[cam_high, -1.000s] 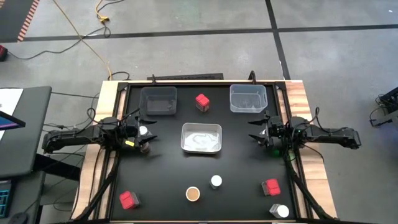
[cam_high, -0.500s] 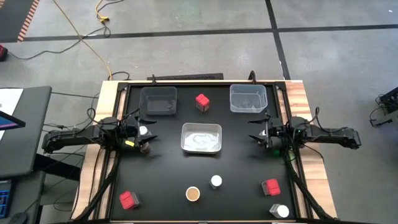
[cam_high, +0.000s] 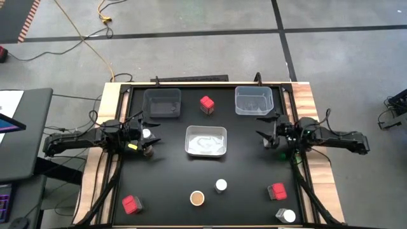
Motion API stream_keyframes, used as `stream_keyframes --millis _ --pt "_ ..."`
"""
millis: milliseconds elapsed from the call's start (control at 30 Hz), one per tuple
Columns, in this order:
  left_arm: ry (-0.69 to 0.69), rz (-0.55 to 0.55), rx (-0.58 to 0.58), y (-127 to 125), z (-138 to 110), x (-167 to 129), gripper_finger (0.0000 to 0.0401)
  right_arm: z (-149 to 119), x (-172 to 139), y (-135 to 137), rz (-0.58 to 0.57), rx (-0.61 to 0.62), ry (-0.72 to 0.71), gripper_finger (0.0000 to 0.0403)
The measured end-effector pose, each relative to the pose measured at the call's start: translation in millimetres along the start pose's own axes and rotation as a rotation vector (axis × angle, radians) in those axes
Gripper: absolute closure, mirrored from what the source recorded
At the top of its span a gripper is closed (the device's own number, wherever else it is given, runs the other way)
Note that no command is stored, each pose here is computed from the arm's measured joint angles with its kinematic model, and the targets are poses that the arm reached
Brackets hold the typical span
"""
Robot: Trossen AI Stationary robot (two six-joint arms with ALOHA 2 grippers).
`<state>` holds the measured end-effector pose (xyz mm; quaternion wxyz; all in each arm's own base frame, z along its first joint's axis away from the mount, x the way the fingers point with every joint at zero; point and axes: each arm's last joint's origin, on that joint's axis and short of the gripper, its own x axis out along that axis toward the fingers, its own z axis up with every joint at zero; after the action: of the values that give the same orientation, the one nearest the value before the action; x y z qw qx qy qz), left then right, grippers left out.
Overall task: Sort spices by type
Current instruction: Put the white seasoning bottle into the transparent bin
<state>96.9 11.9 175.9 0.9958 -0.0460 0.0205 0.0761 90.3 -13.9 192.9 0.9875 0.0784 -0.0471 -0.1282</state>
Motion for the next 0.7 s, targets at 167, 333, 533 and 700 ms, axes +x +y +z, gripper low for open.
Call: stream_keyframes --millis 167,333,533,700 --pt "0.0 0.0 0.0 0 0 0 0.0067 28 -9 0 -0.136 0.049 0.095 0.0064" --pt "0.0 0.0 0.0 0 0 0 0.0067 60 -16 1 -0.243 0.122 0.209 0.007" --pt "0.0 0.0 0.0 0 0 0 0.0067 96 -15 6 -0.355 0.236 0.305 0.0072" --pt "0.0 0.0 0.0 0 0 0 0.0067 115 -4 11 -0.404 0.215 0.432 0.0072"
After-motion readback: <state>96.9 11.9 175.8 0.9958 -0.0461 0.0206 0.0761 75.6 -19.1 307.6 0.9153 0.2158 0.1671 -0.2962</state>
